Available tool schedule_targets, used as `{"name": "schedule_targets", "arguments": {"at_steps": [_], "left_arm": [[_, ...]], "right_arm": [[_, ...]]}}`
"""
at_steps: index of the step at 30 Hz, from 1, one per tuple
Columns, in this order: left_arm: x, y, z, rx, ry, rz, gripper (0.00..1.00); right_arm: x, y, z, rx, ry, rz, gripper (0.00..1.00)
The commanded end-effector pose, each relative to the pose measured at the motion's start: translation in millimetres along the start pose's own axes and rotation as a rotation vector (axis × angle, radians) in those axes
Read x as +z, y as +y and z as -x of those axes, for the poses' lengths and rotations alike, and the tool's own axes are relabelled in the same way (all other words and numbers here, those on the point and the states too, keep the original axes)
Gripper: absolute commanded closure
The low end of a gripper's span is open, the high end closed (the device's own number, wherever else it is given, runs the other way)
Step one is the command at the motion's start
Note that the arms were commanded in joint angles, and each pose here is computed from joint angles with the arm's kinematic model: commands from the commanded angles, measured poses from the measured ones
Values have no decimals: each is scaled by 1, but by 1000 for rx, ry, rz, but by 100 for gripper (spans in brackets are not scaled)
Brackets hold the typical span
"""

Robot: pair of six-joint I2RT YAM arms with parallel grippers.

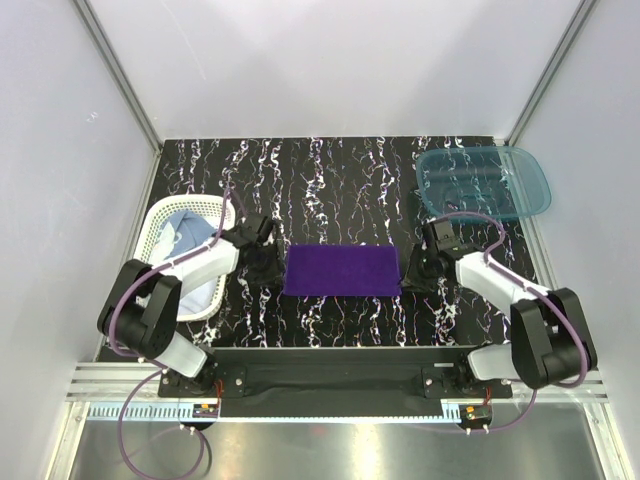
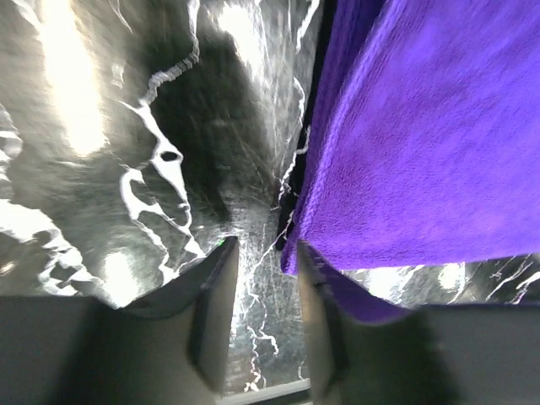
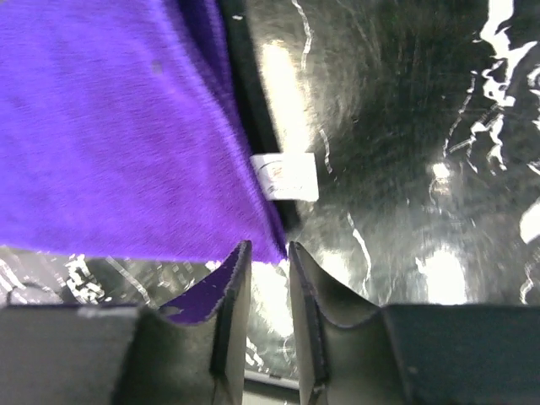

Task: Fold and stack the towels
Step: Fold the towel, then neatly place the folded towel into the bin

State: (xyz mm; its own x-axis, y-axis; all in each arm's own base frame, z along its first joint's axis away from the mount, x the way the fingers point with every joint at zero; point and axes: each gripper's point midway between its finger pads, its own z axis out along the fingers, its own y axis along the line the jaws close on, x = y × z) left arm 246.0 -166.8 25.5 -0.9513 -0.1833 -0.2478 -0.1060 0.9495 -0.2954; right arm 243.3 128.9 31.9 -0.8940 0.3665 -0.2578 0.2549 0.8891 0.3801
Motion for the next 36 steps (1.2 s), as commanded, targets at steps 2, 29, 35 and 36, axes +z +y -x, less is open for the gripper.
{"name": "schedule_targets", "arguments": {"at_steps": [2, 29, 35, 36], "left_arm": [[-39, -15, 57, 43, -181, 37, 58], [-58, -73, 113, 109, -174, -119, 41], [-132, -85, 85, 282, -251, -291, 37], [-136, -80, 83, 291, -270, -278, 35]], "right_arm": [[-32, 23, 27, -54, -86, 38, 66], [-29, 58, 59, -299, -189, 194, 39], [-8, 48, 53, -303, -142, 165, 25], [-8, 46, 54, -300, -148, 154, 25]]}}
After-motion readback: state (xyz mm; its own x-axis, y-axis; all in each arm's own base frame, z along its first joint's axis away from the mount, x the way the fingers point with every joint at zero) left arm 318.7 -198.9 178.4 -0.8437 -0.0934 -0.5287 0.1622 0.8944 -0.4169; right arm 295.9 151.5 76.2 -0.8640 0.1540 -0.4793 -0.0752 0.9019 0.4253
